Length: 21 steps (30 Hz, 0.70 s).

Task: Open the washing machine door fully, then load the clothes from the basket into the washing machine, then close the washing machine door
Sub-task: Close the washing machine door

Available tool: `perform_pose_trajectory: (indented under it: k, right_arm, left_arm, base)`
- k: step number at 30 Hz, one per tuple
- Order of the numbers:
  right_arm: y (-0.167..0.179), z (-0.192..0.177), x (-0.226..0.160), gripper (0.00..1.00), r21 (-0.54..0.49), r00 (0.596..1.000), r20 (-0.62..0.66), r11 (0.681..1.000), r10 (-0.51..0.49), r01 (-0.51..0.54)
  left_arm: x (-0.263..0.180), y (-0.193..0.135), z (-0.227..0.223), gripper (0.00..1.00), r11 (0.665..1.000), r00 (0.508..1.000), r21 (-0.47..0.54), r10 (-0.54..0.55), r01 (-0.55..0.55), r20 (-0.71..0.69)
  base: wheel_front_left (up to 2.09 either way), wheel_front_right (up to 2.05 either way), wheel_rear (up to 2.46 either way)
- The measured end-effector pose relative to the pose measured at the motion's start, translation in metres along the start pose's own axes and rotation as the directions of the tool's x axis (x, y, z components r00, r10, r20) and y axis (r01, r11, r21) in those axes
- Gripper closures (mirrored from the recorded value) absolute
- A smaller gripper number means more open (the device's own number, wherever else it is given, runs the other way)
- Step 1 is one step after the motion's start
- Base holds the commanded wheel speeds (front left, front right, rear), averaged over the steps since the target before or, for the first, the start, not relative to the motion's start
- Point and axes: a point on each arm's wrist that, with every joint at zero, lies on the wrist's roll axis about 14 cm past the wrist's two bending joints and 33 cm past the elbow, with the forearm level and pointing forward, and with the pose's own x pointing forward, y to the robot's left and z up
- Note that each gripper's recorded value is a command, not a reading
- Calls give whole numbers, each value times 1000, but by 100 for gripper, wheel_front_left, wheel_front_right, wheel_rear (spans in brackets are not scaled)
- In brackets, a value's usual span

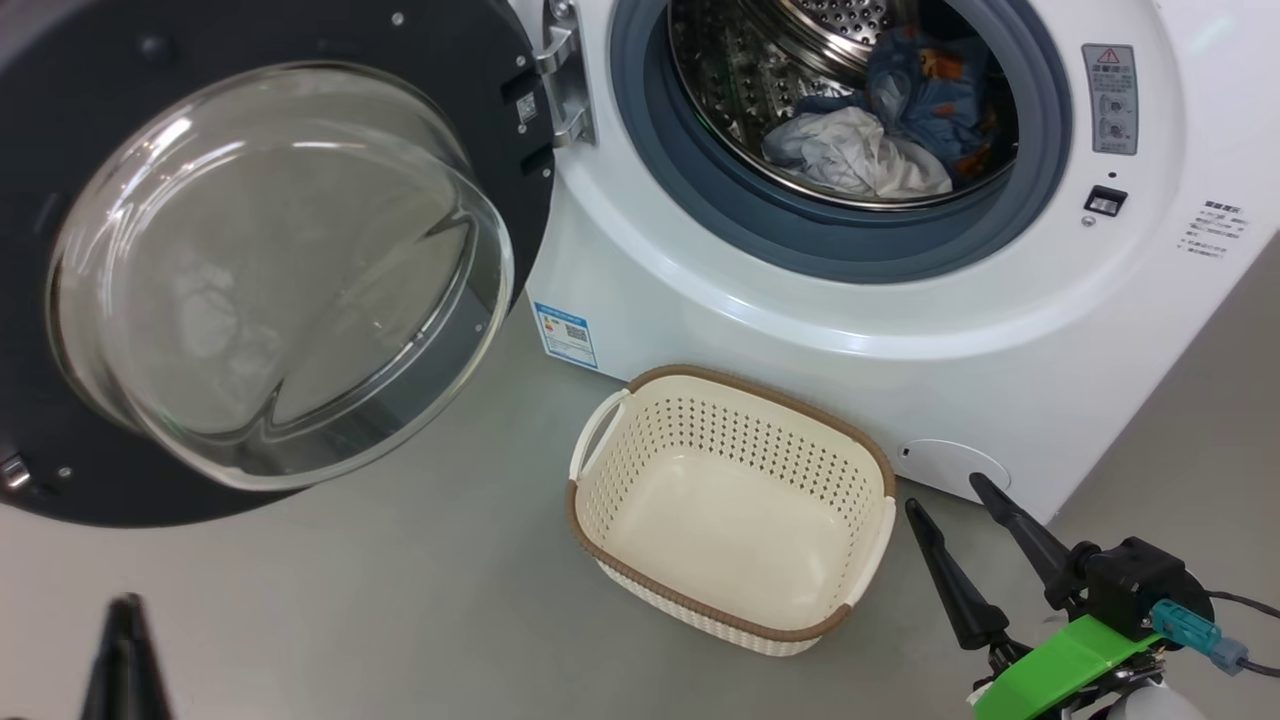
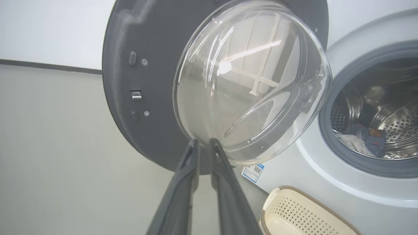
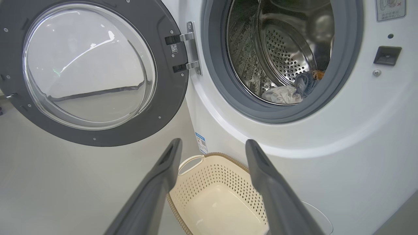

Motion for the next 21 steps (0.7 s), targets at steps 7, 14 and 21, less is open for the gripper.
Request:
perform_pose_trajectory:
  k: [7,14,21]
  right_arm:
    - [-5,-4,-4,0,17,1000,-5,1000,-23,23]
    - [-16,-10,-12,0,31,998,-16,998,-63,63]
    - [-30,-14,-22,0,40,994,-23,993,-109,109]
  left_arm:
    - [29,3,63,100,1000,980,9,0,-2,201]
    - [70,-5,155,100,998,893,9,-63,66,447]
    - [109,17,219,100,985,821,-137,-7,103,571]
  base:
    - [0,0,0]
    - [0,0,0]
    - [0,0,0]
